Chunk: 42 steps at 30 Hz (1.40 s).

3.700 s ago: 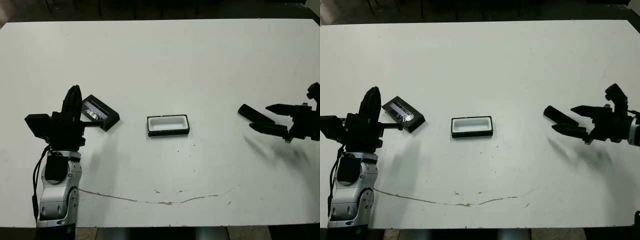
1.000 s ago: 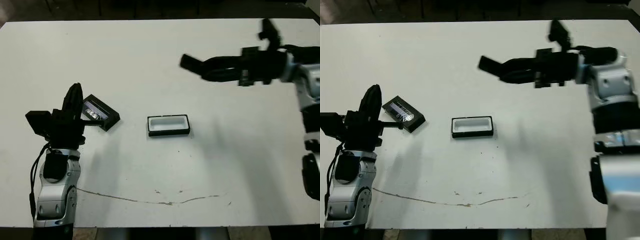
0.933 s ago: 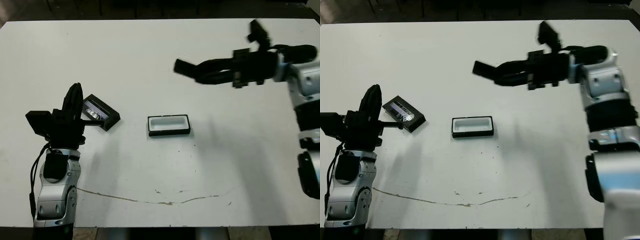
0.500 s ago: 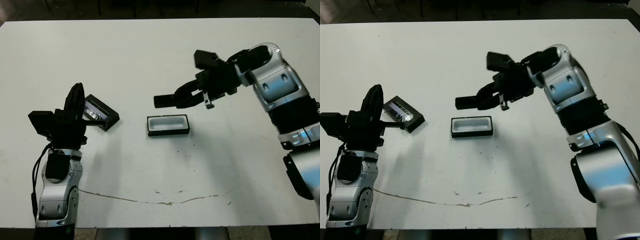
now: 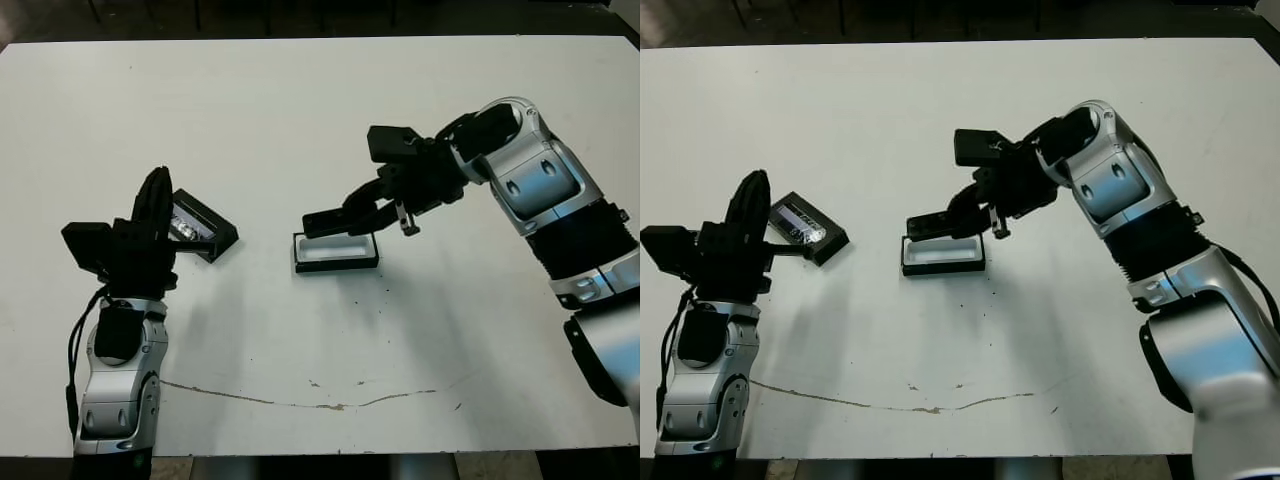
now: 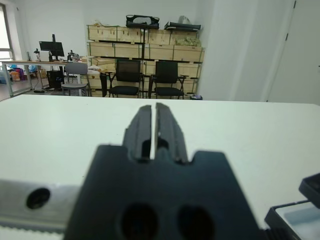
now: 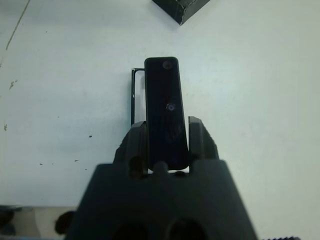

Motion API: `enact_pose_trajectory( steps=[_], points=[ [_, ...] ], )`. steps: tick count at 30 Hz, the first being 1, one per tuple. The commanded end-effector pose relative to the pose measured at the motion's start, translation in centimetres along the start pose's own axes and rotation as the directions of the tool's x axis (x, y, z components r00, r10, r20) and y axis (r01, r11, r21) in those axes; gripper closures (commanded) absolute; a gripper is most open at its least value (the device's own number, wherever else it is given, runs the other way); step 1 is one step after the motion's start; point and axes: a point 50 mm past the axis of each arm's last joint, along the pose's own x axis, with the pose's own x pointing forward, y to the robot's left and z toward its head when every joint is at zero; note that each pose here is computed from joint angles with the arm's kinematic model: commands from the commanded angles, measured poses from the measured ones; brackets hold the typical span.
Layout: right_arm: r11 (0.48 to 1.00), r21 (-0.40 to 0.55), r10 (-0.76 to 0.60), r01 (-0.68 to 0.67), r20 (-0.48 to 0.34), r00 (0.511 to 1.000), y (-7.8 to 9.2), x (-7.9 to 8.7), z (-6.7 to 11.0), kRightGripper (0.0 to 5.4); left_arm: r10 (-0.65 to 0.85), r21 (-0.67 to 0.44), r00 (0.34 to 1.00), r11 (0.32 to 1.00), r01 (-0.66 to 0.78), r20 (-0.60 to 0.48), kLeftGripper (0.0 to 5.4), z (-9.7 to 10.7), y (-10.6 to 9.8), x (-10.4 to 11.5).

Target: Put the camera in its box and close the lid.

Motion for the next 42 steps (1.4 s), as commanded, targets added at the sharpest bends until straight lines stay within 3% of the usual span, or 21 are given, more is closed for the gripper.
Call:
enact_pose_trajectory(
  steps=[1, 22, 29, 42],
  points=[
    [1.0, 0.009, 0.001, -0.001, -0.028, 1.0, 0.2, 0.5, -0.5, 4.7, 0.009, 0.018, 0.999, 1.0, -0.008, -0.031, 5.4, -0.4, 0.2, -0.4],
    [0.999, 0.027, 0.042, -0.04, -0.083, 0.996, 0.9, 2.1, -1.8, 4.7, 0.017, 0.032, 0.999, 0.999, -0.016, -0.031, 5.4, -0.2, 0.4, -0.7],
    [0.998, -0.011, 0.063, -0.064, -0.097, 0.993, 1.3, 2.8, -1.9, 4.7, 0.02, 0.03, 0.999, 0.999, -0.019, -0.039, 5.4, -0.2, 0.4, -0.8],
    [0.997, -0.035, 0.063, -0.07, -0.167, 0.984, 1.6, 4.7, -0.7, 4.71, 0.03, 0.034, 0.999, 0.999, -0.028, -0.041, 5.4, -0.4, 0.1, -1.0]
  ],
)
